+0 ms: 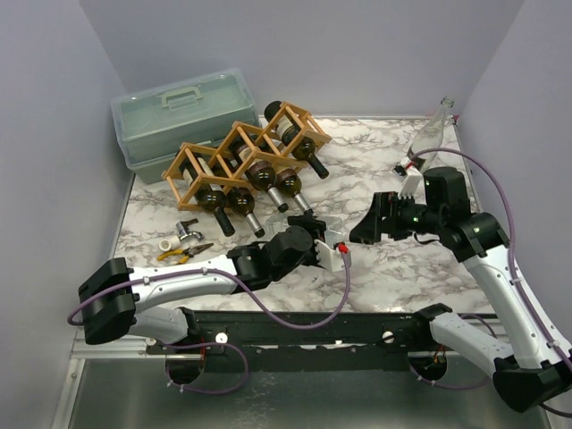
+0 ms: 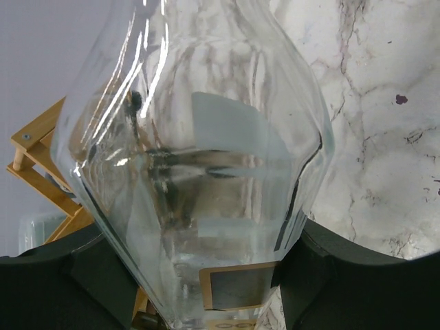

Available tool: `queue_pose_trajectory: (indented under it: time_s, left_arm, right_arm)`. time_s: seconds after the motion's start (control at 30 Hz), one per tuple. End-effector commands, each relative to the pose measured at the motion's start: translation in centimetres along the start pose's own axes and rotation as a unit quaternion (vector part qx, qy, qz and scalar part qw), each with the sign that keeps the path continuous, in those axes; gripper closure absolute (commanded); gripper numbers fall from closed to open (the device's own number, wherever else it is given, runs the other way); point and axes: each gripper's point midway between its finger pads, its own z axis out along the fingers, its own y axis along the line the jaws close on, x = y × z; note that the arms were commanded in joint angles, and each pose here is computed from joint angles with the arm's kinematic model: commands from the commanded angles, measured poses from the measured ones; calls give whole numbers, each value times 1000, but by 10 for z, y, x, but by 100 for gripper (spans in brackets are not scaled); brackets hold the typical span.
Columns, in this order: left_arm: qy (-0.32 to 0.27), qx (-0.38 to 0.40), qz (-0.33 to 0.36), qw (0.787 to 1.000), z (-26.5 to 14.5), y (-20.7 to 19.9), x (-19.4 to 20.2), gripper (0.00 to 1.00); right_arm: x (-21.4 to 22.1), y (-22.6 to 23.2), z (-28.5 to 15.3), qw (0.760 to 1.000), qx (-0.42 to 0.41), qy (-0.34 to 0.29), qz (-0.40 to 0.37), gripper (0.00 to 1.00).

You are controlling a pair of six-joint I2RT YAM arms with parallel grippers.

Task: Put the wine bottle on the wine rack

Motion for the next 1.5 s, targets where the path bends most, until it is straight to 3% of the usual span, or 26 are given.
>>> queue_pose_trajectory:
  time_s: [0.0, 0.23, 0.57, 0.8, 1.07, 1.13, 1.17, 1.23, 1.3, 1.33, 1.37, 1.4, 1.43, 1.47]
  left_arm:
    - [-68, -51, 26, 996, -10, 34, -32, 100]
    - [-71, -45, 62, 994, -14, 27, -31, 100]
    - [-85, -39, 92, 991, -20, 21, -36, 100]
    - [-85, -37, 106, 990, -21, 17, -36, 100]
    - [-87, -31, 112, 989, -20, 13, -38, 100]
    - [-90, -31, 109, 990, -21, 13, -39, 100]
    - [-92, -29, 107, 990, -21, 12, -40, 100]
    - [-98, -27, 103, 989, -22, 11, -43, 100]
    - [-103, -25, 97, 990, -23, 10, -44, 100]
    - [-108, -24, 91, 990, -24, 10, -46, 90]
    - [-115, -21, 82, 990, -25, 9, -49, 67]
    - [-123, -17, 74, 989, -26, 8, -51, 54]
    - [-133, -11, 63, 989, -28, 7, -55, 42]
    - [-144, -8, 53, 988, -30, 6, -59, 36]
  right_arm:
    - [27, 19, -5, 995, -72, 59, -29, 8]
    - [48, 24, 4, 990, -101, 102, -11, 28]
    - [72, 26, 20, 983, -98, 157, -15, 30]
    - [90, 34, 29, 973, -110, 199, -28, 45]
    - [99, 34, 32, 970, -105, 215, -38, 47]
    - [97, 35, 32, 971, -105, 212, -44, 62]
    - [95, 35, 32, 971, -104, 210, -45, 78]
    - [95, 32, 32, 972, -99, 207, -49, 99]
    - [95, 29, 32, 974, -89, 201, -49, 99]
    - [94, 27, 32, 976, -83, 197, -49, 100]
    - [93, 27, 31, 977, -77, 192, -48, 99]
    - [91, 25, 30, 979, -70, 186, -47, 100]
    - [91, 25, 29, 980, -66, 184, -43, 99]
    - [90, 25, 27, 981, -63, 180, -41, 99]
